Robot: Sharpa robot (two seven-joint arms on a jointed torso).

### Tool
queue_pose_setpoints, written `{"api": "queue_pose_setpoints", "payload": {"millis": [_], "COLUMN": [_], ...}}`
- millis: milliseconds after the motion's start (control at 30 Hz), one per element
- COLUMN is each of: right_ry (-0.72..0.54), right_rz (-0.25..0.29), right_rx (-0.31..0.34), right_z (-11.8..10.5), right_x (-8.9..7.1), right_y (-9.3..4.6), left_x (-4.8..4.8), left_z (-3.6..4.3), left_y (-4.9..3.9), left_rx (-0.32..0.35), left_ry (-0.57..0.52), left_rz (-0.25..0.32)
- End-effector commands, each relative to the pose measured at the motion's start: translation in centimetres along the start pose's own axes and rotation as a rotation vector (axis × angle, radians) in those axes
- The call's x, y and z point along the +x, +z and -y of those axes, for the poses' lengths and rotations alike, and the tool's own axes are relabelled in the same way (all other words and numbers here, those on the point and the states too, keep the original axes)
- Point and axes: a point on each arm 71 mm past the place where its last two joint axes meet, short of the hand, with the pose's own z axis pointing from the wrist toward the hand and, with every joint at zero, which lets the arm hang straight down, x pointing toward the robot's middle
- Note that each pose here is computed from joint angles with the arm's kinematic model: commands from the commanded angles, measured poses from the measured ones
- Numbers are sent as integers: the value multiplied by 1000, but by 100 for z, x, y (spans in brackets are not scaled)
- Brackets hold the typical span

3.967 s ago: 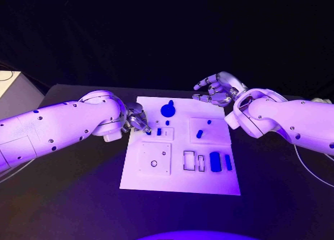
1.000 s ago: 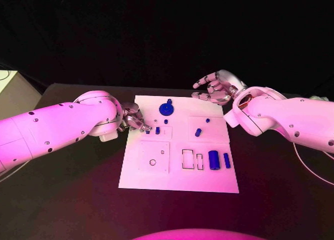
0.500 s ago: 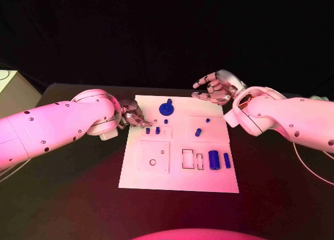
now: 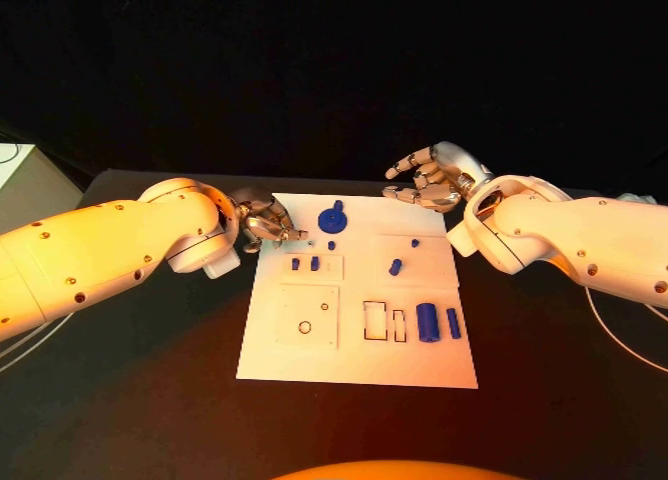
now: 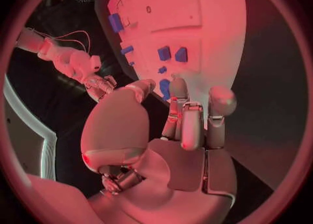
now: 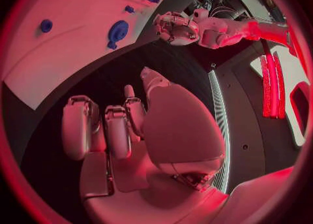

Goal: Assemble the parts on the task board

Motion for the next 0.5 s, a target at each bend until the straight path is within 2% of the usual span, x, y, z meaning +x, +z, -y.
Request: {"api": "queue_pose_setpoints", "payload": {"millis": [33,67,100,167,300,400,500], "right_ry": [0,0,1,2,3,4,5], "right_rz": [-1,0,2,5,9,10,10], "right_rx": [-13,-14,-15,-15,-16,-18,-19], "right_z": [-5,-4,-2,1,7,6,3], "right_x": [-7,-8,-13,-17,-25,-25,-22], "right_y": [-2,-2,-1,0,3,7,12], "left_x": [-69,-73,-80,-75,-22,50,119], "left_z": [151,161,206,242,318,359,382], "left_y": [-28,-31,-46,-58,-75,-56,-10], "left_rx": [216,232,297,351,462,511,527], "left_ry": [-76,-75,-55,-24,76,159,233], "left_rz": [96,103,133,157,205,219,215]}}
